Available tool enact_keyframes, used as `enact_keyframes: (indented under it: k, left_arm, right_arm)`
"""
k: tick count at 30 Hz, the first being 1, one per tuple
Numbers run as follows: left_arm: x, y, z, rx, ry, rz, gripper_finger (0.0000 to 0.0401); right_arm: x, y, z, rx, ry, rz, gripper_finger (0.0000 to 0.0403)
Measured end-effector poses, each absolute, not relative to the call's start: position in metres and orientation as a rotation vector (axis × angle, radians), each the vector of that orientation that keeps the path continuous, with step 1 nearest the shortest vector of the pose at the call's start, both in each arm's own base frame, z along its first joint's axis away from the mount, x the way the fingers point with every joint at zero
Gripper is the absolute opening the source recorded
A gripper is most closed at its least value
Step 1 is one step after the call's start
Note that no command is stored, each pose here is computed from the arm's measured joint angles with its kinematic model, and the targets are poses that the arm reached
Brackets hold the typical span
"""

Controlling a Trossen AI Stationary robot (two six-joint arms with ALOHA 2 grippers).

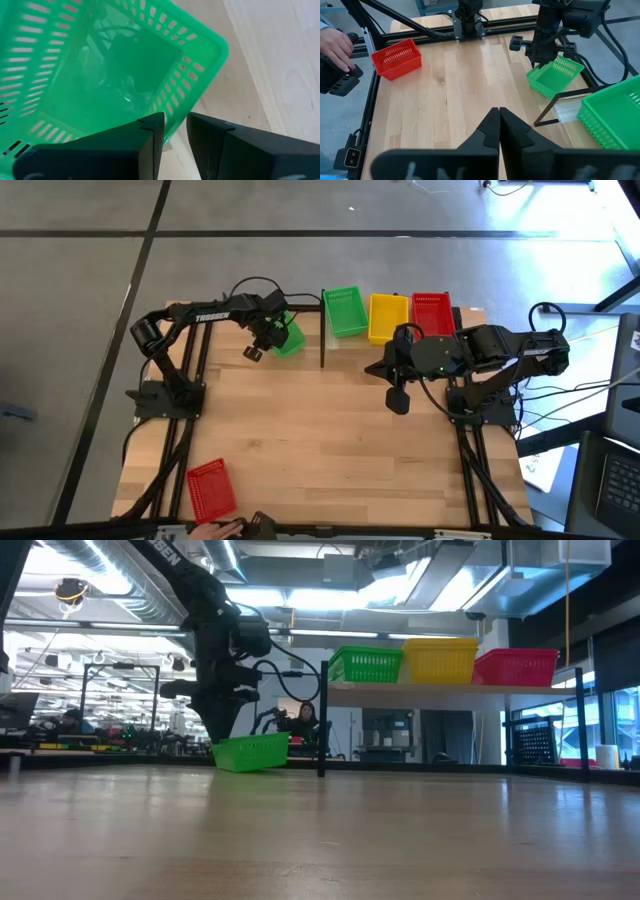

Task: Stack baskets on shelf by color
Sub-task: Stack the green bin on the green bins on the shelf

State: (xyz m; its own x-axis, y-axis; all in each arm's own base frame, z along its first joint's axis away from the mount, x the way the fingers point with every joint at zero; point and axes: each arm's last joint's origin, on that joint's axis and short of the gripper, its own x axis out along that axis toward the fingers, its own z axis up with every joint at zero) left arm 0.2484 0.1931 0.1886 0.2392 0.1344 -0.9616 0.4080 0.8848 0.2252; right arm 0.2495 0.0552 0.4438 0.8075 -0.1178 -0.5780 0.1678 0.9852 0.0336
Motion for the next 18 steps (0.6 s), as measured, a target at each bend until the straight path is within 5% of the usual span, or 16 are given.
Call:
enact_keyframes:
  k: [18]
  left_arm:
    - [0.262,0.203,0.174,0.521,1.285,-0.156,0.0074]
  right_arm:
    - [0.249,0.055,0.444,0.087,0.612,-0.154,0.0]
